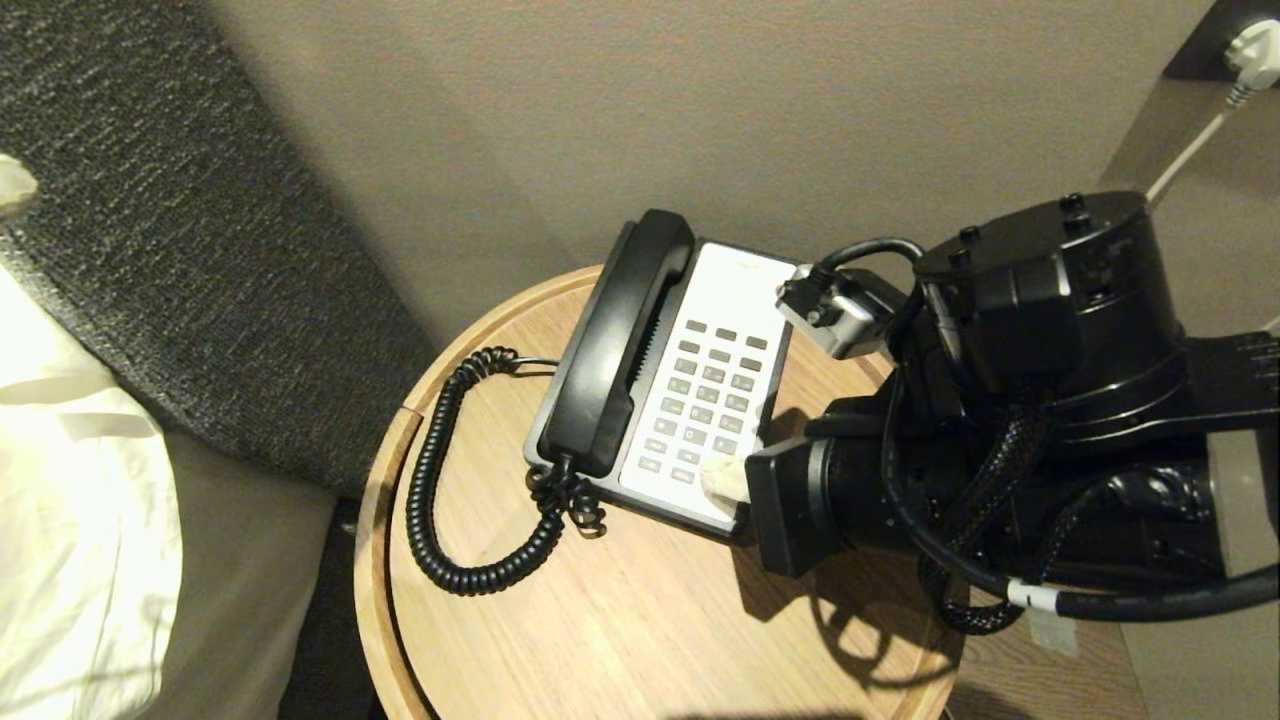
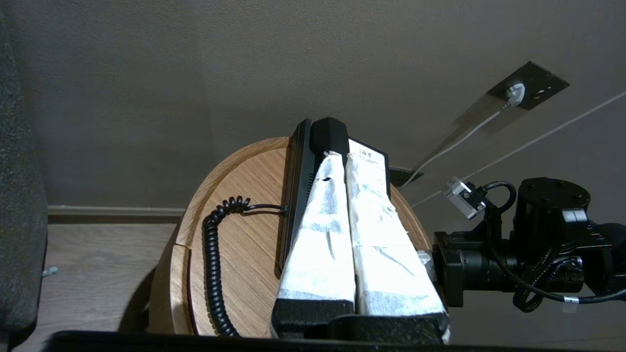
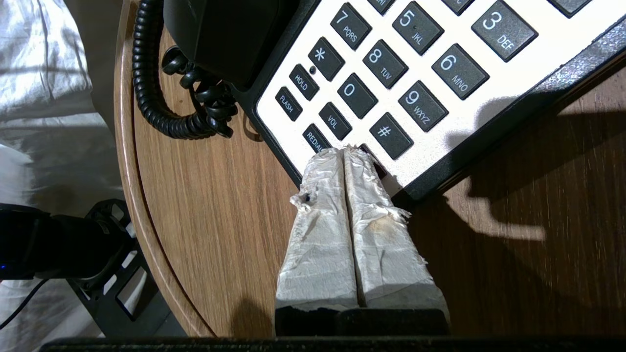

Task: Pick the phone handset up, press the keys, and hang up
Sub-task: End the call using the dial pad

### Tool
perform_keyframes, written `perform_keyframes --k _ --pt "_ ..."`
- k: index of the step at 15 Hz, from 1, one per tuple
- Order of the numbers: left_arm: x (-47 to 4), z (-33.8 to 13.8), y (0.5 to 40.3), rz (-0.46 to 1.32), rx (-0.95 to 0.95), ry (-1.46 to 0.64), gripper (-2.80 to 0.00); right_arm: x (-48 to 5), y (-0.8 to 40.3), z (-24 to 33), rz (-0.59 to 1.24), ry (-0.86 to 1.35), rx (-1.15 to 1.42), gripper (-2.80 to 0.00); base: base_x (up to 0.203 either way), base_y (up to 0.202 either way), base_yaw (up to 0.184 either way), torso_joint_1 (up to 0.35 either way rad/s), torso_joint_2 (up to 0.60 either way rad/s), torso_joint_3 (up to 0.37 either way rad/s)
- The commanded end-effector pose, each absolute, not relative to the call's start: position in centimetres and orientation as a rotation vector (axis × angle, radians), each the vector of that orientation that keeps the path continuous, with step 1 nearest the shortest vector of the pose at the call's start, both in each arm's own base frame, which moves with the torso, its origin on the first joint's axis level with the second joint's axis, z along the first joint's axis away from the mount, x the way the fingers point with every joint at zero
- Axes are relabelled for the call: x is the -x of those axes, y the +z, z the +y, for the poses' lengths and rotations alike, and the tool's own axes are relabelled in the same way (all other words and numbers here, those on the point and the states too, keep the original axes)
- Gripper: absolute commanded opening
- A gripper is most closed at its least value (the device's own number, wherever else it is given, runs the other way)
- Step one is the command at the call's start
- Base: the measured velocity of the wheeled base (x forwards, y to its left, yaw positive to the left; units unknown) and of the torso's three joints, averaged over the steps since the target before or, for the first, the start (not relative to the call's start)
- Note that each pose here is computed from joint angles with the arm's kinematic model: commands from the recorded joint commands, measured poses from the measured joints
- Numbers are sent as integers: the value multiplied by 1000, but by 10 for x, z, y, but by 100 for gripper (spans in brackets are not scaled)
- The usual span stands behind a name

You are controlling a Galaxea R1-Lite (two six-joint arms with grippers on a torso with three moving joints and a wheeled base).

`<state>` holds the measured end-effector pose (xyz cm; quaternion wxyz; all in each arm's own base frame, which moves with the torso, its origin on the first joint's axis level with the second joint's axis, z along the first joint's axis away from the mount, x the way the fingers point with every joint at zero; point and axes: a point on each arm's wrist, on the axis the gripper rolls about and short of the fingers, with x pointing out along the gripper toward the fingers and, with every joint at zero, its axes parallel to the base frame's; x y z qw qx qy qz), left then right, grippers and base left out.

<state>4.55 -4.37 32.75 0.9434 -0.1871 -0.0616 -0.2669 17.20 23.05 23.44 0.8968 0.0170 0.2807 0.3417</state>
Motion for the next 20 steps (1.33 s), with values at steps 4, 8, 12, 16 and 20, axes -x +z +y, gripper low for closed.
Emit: perform_keyframes --k 4,8,12,16,20 --pt "-43 -41 324 -114 390 -542 -280 -167 243 224 565 712 -52 -280 0 0 0 0 0 0" --pt "-44 -41 323 -107 390 -542 -280 -165 243 222 574 712 -47 -280 0 0 0 0 0 0" --pt "-43 -40 323 -111 395 -542 -280 -166 240 223 585 716 -42 -280 0 0 0 0 0 0" --pt "-42 -39 322 -111 397 -544 -280 -167 237 225 597 715 -38 -280 0 0 0 0 0 0" --pt "-41 -38 321 -109 397 -550 -280 -170 232 228 611 709 -26 -280 0 0 0 0 0 0"
